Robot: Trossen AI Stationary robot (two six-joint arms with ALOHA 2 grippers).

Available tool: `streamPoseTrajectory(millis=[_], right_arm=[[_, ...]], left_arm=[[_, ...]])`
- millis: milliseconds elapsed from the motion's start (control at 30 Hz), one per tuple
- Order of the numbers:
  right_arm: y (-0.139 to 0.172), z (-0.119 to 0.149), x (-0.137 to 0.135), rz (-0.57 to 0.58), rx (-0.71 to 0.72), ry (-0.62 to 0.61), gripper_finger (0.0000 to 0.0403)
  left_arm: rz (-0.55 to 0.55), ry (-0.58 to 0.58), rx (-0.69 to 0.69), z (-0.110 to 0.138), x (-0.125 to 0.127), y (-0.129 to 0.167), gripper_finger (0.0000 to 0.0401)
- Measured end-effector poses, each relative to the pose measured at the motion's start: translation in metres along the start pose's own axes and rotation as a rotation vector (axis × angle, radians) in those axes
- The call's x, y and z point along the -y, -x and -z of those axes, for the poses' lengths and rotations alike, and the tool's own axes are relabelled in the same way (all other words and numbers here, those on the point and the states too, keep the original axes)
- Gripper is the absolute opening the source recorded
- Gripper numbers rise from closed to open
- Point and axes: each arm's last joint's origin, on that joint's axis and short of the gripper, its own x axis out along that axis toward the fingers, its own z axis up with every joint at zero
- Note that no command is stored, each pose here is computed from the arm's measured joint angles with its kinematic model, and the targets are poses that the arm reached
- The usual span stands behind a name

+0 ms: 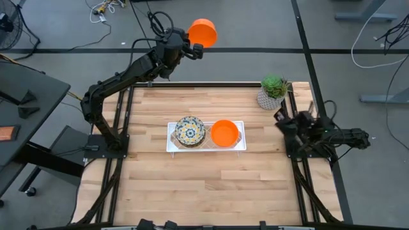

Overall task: Pick & Place Mini bowls
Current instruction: Stack the orange bowl on the orange bowl on the shelf

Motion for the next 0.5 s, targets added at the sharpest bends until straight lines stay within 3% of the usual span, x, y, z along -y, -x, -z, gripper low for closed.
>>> streamPoseTrajectory(millis=[133,267,367,500], right_arm=[[0.001,-0.012,-0.005,-0.040,0.133,0.045,0.0027],[0.004,-0.025,-0.009,-0.053,0.279,0.000,0.0027],[0.008,-0.035,-0.010,-0.007,0.425,-0.076,0.0027],[0.014,-0.047,-0.011,0.080,0.602,-0.068,0.0027]], left_arm=[[0.000,0.001,0.000,0.000,0.000,0.000,0.0000],[0.000,0.001,0.000,0.000,0.000,0.000,0.0000],[0.000,0.001,0.000,0.000,0.000,0.000,0.0000],[0.001,0.001,0.000,0.000,0.000,0.000,0.0000]])
